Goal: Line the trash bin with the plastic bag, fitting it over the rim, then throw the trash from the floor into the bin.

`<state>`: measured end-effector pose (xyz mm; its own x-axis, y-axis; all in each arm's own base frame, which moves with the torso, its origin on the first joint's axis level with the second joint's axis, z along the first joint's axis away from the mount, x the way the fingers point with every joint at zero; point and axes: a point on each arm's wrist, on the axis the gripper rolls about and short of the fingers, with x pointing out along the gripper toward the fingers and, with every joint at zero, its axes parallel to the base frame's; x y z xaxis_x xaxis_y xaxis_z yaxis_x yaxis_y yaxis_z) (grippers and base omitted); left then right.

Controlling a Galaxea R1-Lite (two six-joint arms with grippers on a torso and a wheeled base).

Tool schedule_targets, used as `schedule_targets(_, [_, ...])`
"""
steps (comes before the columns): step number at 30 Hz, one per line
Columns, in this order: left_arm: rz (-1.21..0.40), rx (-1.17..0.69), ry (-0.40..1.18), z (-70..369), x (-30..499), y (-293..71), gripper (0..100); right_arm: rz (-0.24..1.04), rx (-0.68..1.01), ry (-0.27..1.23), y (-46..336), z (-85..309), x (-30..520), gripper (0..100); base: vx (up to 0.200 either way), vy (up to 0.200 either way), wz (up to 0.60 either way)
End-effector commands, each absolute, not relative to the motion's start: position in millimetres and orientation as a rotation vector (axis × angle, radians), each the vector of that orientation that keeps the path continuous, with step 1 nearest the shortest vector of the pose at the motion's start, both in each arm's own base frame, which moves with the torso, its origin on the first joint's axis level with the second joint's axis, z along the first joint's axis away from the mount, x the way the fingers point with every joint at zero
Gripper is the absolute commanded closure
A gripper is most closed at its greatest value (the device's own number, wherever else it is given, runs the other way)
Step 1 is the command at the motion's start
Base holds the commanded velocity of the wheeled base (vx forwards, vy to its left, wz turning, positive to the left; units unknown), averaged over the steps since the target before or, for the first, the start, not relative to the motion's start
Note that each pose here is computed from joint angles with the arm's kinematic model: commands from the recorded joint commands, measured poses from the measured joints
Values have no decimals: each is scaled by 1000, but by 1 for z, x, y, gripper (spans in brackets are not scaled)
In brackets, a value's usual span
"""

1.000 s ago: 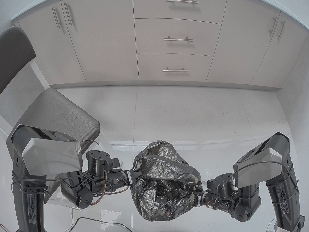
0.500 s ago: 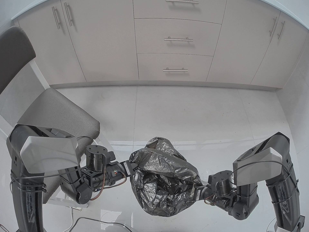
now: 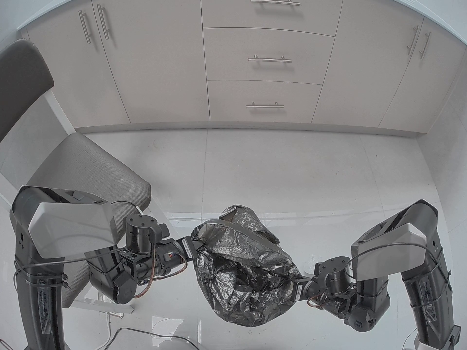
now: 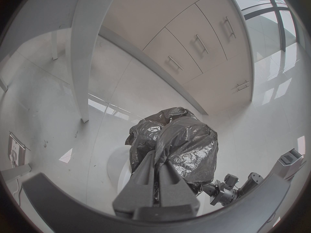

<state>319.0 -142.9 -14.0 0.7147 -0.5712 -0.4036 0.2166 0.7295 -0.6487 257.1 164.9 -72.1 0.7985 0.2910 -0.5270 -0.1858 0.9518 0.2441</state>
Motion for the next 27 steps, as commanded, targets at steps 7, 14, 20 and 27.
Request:
schedule_targets(7, [-471, -606, 637, -14, 318, -144, 100, 325, 192, 563, 172, -49, 243, 0, 0, 0, 0])
schedule_targets(14, [-480, -610, 617, -6, 317, -144, 100, 380, 213, 457, 183, -17, 243, 0, 0, 0, 0])
schedule_targets(20, [-485, -611, 618, -6, 317, -144, 100, 424, 153, 347, 195, -5, 260, 0, 0, 0, 0])
schedule_targets(27, [-485, -610, 621, -6, 316, -144, 100, 434, 109, 309, 211, -9, 280, 0, 0, 0, 0])
